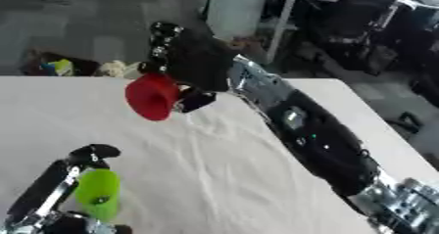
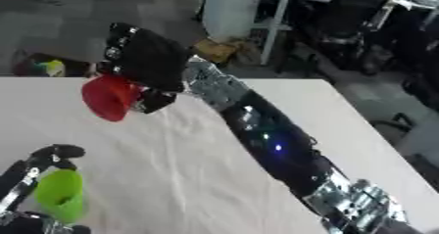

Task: Pour the contents of one cup into another cup.

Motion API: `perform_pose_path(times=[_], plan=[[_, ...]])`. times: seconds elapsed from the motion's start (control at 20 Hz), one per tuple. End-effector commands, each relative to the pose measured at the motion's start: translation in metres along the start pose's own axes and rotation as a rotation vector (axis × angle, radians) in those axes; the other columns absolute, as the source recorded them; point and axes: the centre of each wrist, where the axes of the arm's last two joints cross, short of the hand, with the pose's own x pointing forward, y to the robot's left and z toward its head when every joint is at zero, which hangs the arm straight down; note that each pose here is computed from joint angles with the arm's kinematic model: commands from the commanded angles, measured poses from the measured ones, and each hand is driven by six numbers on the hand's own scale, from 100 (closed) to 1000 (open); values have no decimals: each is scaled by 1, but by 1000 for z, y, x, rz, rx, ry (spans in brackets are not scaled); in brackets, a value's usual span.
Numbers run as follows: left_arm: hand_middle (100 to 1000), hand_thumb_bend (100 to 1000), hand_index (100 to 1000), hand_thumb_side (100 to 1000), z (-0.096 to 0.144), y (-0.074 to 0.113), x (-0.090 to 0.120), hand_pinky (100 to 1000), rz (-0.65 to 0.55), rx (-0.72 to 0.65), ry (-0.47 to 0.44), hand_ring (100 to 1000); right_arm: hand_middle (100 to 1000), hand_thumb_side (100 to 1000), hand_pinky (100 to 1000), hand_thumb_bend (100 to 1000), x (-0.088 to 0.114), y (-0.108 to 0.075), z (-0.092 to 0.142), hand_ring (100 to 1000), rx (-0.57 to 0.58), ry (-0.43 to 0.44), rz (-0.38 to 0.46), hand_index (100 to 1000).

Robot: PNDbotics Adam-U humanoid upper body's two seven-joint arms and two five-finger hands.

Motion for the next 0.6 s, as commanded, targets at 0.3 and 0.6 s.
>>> perform_pose_path(times=[0.3,0.6], plan=[[781,1000,845,581,-2,12,7,692,3,8,-24,644,230,310,608,198,-10,26,34,251,-8,287,-515,443],[784,1000,845,605,0,2,7,694,7,-30,-27,651,213,258,590,290,4,37,36,238,2,348,-797,417]])
